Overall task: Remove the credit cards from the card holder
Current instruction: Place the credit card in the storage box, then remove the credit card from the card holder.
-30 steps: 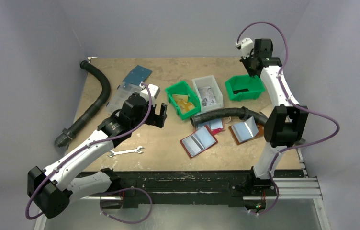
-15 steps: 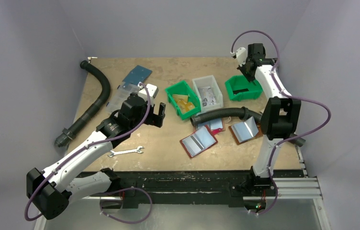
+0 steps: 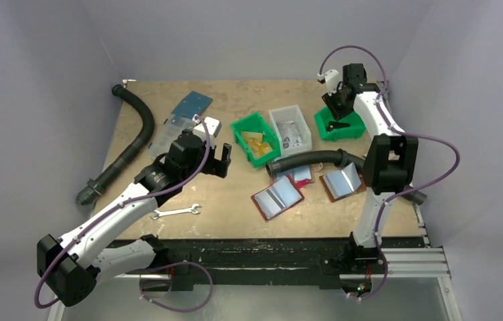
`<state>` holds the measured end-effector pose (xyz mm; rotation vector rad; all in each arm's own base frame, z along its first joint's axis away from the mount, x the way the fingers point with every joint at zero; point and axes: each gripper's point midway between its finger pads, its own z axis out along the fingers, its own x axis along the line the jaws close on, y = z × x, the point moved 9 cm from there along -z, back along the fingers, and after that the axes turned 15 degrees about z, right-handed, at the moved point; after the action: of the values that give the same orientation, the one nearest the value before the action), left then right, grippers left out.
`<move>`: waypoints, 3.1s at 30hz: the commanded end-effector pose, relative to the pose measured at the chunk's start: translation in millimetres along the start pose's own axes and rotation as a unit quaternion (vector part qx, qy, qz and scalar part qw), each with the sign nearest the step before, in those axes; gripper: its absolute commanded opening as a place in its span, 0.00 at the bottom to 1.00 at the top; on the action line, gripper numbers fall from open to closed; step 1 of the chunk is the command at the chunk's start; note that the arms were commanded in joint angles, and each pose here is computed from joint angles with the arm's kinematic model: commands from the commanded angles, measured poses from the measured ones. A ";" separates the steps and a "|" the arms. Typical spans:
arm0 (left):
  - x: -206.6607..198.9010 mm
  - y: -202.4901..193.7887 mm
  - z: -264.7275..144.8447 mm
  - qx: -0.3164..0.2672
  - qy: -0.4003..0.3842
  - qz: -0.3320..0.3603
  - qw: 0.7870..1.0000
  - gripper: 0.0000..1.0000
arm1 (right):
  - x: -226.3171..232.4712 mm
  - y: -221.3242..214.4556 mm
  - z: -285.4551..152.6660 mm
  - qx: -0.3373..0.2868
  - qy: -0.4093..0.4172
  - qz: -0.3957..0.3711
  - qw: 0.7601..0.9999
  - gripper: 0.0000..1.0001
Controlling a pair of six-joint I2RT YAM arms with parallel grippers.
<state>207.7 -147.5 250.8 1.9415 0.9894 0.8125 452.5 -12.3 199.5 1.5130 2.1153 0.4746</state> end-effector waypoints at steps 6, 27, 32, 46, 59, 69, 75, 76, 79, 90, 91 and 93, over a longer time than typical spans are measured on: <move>-0.6 4.7 -3.5 -0.023 -0.028 0.001 0.999 0.97 | 55.7 -9.9 -97.1 -0.125 0.250 0.046 0.959 0.43; -53.3 -13.4 -1.6 -0.089 -0.243 -0.222 0.940 0.95 | 112.0 -133.0 -176.1 -0.358 0.342 -0.048 0.867 0.97; -62.1 -31.3 -3.5 -0.075 -0.268 -0.281 0.918 0.90 | 109.1 -133.1 -178.0 -0.361 0.321 -0.045 0.874 0.99; -69.9 -45.8 3.5 -0.106 -0.293 -0.336 0.889 0.92 | 115.7 -142.0 -172.0 -0.332 0.363 -0.014 0.870 0.99; -65.1 -49.9 15.8 -0.113 -0.255 -0.287 0.916 0.91 | 115.3 -145.2 -147.4 -0.286 0.383 -0.019 0.878 0.99; -73.3 -59.9 15.3 -0.122 -0.268 -0.296 0.909 0.90 | 114.4 -144.8 -142.9 -0.278 0.383 -0.017 0.881 0.99; -83.0 -63.9 18.4 -0.122 -0.281 -0.297 0.904 0.90 | 113.9 -145.6 -141.6 -0.274 0.380 -0.013 0.883 0.99; -84.3 -64.3 19.5 -0.123 -0.280 -0.297 0.905 0.90 | 114.3 -145.7 -141.9 -0.274 0.382 -0.014 0.883 0.99; -89.6 -67.1 22.6 -0.117 -0.278 -0.293 0.907 0.90 | 114.9 -147.9 -140.4 -0.271 0.383 -0.017 0.883 0.99; -115.2 -71.5 27.8 -0.103 -0.262 -0.271 0.921 0.89 | 117.5 -156.4 -133.1 -0.255 0.391 -0.043 0.883 0.99; -115.9 -71.8 28.0 -0.104 -0.260 -0.272 0.921 0.89 | 117.7 -156.2 -132.4 -0.253 0.389 -0.044 0.885 0.99; -116.8 -72.5 28.2 -0.106 -0.254 -0.273 0.922 0.89 | 118.2 -155.9 -130.6 -0.248 0.380 -0.047 0.890 0.99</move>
<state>140.4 -223.1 139.0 1.5434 1.0275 0.0116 223.3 48.3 196.3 1.0425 2.2913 1.6772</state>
